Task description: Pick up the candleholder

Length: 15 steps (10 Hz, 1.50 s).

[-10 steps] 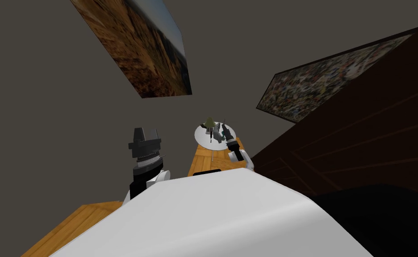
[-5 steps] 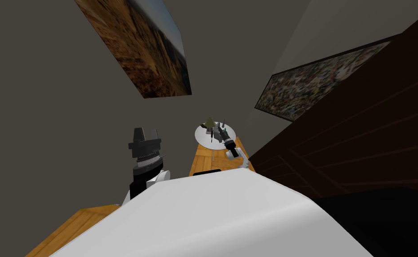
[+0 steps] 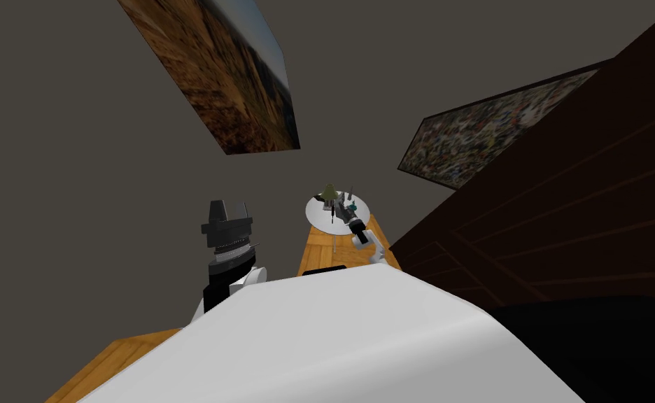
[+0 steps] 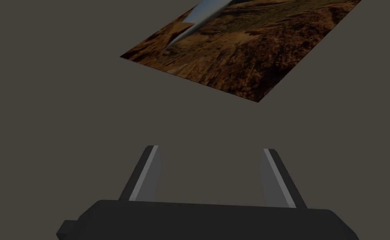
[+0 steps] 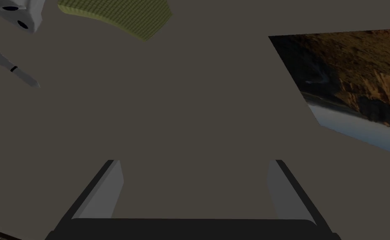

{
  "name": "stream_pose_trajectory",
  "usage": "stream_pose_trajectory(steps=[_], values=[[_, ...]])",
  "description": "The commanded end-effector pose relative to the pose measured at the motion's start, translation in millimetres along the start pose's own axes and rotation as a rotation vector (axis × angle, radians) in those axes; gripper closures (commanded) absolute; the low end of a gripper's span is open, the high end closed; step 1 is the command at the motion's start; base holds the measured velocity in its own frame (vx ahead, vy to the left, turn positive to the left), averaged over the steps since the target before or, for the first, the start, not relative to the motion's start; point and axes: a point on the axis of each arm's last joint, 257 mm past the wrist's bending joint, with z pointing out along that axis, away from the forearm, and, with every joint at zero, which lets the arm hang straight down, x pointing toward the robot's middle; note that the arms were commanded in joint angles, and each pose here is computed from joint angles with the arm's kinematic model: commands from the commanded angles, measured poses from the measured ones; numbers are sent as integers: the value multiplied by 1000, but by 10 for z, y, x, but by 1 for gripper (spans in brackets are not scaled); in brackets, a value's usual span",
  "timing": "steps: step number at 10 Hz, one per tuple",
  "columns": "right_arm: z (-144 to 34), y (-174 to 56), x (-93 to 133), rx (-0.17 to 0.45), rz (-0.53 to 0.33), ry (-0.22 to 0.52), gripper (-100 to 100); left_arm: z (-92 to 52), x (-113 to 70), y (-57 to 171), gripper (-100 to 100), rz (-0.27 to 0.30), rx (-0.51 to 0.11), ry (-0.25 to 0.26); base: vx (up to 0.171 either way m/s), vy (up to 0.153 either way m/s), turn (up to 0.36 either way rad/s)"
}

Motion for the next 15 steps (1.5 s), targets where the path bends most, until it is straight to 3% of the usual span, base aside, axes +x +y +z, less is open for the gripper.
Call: stream_pose_trajectory(steps=[1, 9, 10, 13, 15], values=[[12, -87, 124, 21, -28, 23, -100, 0, 0, 0, 0, 0, 0, 0, 20, 59, -31], [143, -607, 854, 139, -311, 205, -100, 0, 0, 0, 0, 0, 0, 0, 38, 52, -46], [116, -668, 913, 149, -311, 218, -100, 0, 0, 0, 0, 0, 0, 0, 43, 47, -25], [89, -911, 1229, 195, -446, 308, -100, 0, 0, 0, 0, 0, 0, 0, 72, 49, -51], [49, -1017, 1355, 214, -487, 344, -100, 0, 0, 0, 0, 0, 0, 0, 61, 39, -32]])
